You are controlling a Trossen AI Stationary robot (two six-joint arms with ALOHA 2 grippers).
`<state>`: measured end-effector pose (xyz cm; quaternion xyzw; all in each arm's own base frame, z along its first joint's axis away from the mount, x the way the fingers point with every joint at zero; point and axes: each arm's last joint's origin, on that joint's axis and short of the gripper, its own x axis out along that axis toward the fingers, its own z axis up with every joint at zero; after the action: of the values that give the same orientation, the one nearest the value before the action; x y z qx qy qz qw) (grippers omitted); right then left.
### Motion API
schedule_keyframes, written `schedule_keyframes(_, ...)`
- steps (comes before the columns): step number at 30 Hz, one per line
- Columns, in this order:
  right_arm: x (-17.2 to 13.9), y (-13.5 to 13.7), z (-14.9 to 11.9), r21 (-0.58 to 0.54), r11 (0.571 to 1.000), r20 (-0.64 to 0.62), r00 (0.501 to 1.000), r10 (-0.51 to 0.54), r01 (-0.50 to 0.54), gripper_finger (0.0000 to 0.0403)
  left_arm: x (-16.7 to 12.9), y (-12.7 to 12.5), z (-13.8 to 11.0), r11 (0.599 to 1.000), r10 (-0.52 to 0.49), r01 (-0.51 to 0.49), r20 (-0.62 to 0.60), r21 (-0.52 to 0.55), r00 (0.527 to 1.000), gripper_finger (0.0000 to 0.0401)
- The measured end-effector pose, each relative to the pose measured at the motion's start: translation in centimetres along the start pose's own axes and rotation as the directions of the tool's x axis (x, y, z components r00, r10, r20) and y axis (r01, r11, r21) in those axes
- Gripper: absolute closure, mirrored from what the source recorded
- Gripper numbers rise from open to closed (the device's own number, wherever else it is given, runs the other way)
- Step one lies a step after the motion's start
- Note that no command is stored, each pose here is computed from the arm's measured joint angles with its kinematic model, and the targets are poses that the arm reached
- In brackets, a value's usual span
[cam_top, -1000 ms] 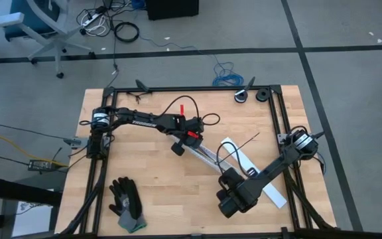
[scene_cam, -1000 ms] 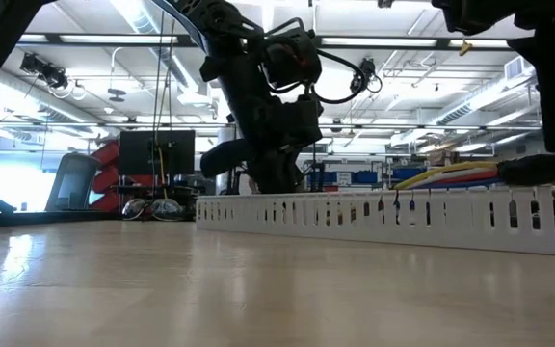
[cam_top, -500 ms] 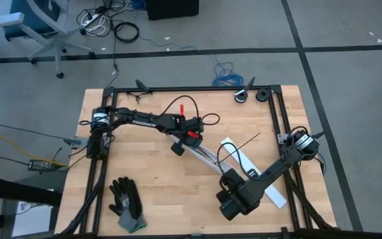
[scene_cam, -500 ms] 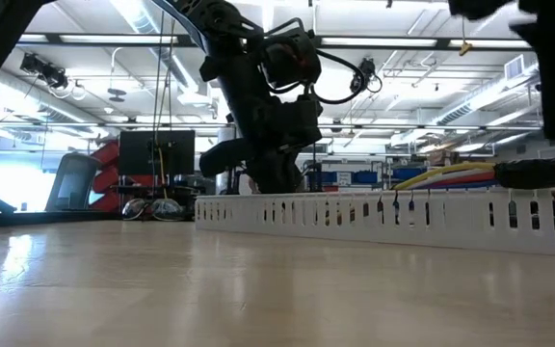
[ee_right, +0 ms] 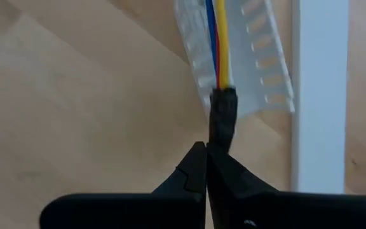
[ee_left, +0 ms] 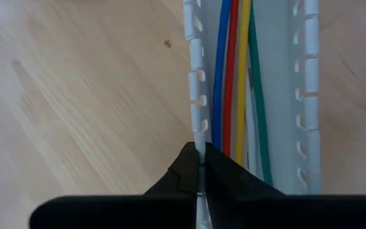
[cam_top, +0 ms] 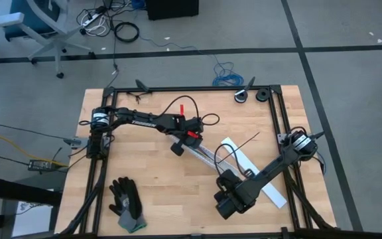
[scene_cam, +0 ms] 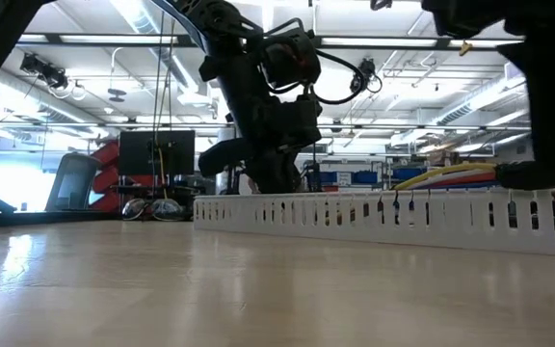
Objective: Ziptie cables
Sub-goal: Put the ziptied cable wires into the white cable duct
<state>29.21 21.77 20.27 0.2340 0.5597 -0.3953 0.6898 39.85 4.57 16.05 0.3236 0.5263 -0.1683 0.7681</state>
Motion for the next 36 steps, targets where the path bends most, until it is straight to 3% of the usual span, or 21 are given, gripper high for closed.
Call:
schedule_keyframes(19,-0.5,-2.3,-0.4,0.062,0.973,0.043,0.973,-0.225,0.222,0.0403,0.0,-0.1,0.0,1.0,-0.015,0.015,0.005,-0.004,1.0,0.0383)
schedule_keyframes(22,-0.5,-2.0,-0.7,0.062,0.98,0.043,0.981,-0.191,0.188,0.0403,0.0,-0.1,0.0,1.0,-0.016,0.016,0.005,-0.004,1.0,0.0383)
schedule_keyframes(27,-0.8,0.0,-1.0,0.001,1.0,0.069,0.997,0.017,-0.017,0.0403,0.0,-0.1,0.0,1.0,-0.016,0.016,0.006,0.0,1.0,0.0382)
schedule_keyframes(30,-0.5,0.6,-0.7,-0.008,0.997,0.04,0.996,0.076,-0.075,0.0403,0.0,-0.1,0.0,1.0,-0.016,0.016,0.005,0.0,1.0,0.0382)
schedule_keyframes(36,0.5,-0.2,-0.2,-0.014,1.0,0.017,1.0,-0.012,0.012,0.0403,0.0,-0.1,0.0,1.0,-0.019,0.019,0.006,-0.005,1.0,0.0382)
